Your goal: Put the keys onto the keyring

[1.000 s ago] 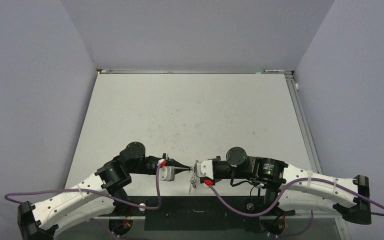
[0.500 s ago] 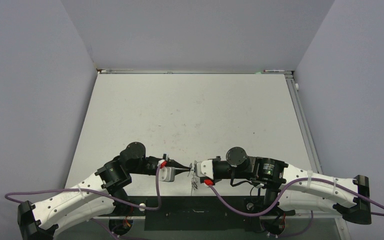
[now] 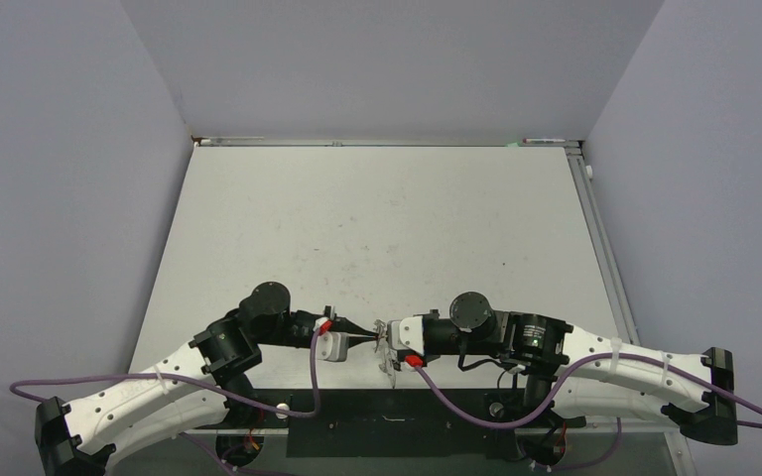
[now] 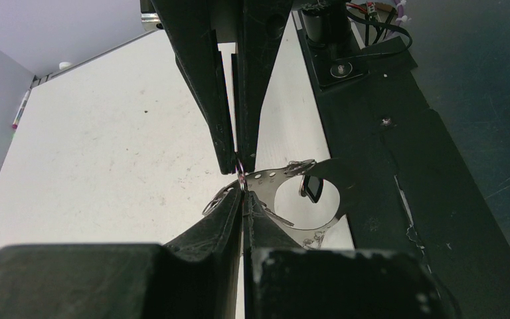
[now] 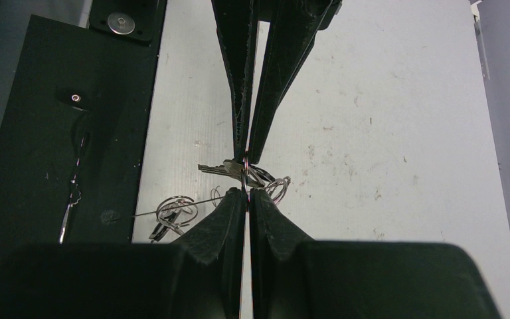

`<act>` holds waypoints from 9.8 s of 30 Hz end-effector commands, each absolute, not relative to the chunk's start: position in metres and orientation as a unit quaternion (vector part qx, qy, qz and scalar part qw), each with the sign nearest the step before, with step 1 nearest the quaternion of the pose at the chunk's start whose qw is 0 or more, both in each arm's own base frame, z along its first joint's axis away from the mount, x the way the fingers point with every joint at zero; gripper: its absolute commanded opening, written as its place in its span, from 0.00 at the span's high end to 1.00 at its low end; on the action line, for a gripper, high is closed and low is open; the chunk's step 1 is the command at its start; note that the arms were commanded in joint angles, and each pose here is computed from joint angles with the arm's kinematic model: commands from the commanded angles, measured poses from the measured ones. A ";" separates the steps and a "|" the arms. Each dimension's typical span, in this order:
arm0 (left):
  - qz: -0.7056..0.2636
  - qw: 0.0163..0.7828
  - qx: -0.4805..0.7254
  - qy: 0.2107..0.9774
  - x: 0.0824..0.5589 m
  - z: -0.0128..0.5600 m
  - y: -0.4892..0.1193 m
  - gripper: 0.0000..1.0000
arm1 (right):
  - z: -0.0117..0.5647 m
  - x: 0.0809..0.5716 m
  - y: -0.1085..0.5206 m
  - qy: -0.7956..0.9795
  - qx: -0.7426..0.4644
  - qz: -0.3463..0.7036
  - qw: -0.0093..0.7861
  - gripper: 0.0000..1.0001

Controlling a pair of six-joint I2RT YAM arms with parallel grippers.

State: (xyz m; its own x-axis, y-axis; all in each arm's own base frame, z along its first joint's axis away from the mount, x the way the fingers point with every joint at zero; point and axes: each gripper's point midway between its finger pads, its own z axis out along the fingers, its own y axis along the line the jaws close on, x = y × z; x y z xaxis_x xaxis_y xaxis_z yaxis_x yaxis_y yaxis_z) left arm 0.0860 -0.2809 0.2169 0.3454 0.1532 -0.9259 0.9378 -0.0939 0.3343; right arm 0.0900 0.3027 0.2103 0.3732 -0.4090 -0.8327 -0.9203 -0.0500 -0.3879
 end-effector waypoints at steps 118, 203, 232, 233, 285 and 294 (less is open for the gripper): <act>-0.352 0.531 0.562 0.527 0.120 0.228 -0.291 1.00 | 0.229 0.117 0.326 0.513 -0.638 0.221 0.530 0.72; -0.368 0.570 0.549 0.488 0.112 0.253 -0.284 0.62 | 0.274 0.113 0.315 0.482 -0.571 0.276 0.605 0.95; -0.375 0.578 0.543 0.480 0.114 0.259 -0.284 1.00 | 0.290 0.116 0.310 0.476 -0.535 0.286 0.637 0.95; -0.375 0.578 0.543 0.480 0.113 0.259 -0.284 1.00 | 0.293 0.118 0.309 0.477 -0.528 0.285 0.642 0.95; -0.473 0.570 0.525 0.419 0.091 0.288 -0.279 0.71 | 0.317 0.100 0.318 0.434 -0.479 0.376 0.664 0.95; -0.467 0.578 0.520 0.423 0.095 0.289 -0.278 0.82 | 0.315 0.098 0.323 0.431 -0.483 0.384 0.658 0.95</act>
State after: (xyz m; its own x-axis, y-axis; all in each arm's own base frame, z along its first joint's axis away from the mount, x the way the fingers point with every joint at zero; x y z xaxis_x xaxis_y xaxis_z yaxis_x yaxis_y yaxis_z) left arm 0.0975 -0.2783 0.2711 0.1717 -0.0429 -0.9842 0.9850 0.0277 0.1706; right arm 0.1017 0.3180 0.2883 0.3190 -0.0092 -0.9477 -0.9193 0.2402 -0.3118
